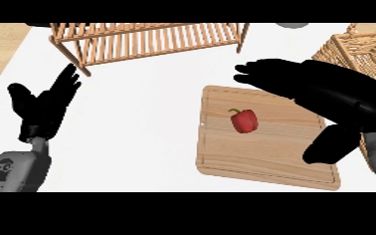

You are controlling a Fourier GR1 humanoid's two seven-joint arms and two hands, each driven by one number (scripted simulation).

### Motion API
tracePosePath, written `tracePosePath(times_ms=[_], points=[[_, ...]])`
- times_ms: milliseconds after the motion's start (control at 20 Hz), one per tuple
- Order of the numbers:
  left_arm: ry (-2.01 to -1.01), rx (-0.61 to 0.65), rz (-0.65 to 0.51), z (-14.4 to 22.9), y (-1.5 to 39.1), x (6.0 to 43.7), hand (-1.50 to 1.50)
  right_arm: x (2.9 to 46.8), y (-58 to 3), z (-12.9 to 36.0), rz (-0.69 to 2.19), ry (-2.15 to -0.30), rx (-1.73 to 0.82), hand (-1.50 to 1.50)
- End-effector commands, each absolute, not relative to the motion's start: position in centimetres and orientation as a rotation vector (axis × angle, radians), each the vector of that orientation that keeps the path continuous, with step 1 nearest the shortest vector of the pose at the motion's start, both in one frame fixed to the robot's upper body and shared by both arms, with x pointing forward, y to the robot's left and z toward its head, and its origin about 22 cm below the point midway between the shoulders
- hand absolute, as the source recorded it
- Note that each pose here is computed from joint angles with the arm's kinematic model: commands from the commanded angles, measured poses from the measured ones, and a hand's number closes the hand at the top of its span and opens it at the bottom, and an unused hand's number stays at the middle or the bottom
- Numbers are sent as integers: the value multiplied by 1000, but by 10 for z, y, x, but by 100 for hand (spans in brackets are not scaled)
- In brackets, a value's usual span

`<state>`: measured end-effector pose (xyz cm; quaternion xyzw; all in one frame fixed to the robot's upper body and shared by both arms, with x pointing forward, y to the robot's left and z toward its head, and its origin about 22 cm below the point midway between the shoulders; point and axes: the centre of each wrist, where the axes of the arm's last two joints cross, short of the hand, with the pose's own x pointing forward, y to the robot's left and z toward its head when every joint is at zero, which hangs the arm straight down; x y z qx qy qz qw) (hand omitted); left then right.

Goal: Pick the bell pepper from the cutting board and place it in the basket

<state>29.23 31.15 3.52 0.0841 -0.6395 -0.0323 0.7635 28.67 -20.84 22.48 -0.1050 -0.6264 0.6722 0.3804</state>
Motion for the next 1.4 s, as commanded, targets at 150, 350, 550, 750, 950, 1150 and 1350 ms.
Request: tracePosePath(times_ms=[150, 350, 550, 750, 950, 1150, 1350], points=[[-1384, 187, -70, 44, 309, 293, 0, 300, -211, 148, 1634, -1695, -205, -150], [-1376, 178, -83, 27, 316, 283, 0, 313, -190, 126, 1587, -1687, -169, -150], [-1387, 176, -73, 36, 308, 285, 0, 321, -189, 104, 1698, -1581, -245, -150], [-1402, 193, -84, 44, 316, 295, 0, 327, -187, 85, 1721, -1509, -262, -150], [-1394, 199, -82, 56, 298, 282, 0, 344, -195, 78, 1741, -1490, -293, -150], [-1374, 186, -77, 35, 309, 305, 0, 342, -185, 82, 1764, -1497, -277, -150], [-1372, 190, -73, 42, 302, 299, 0, 342, -196, 78, 1757, -1510, -251, -150]])
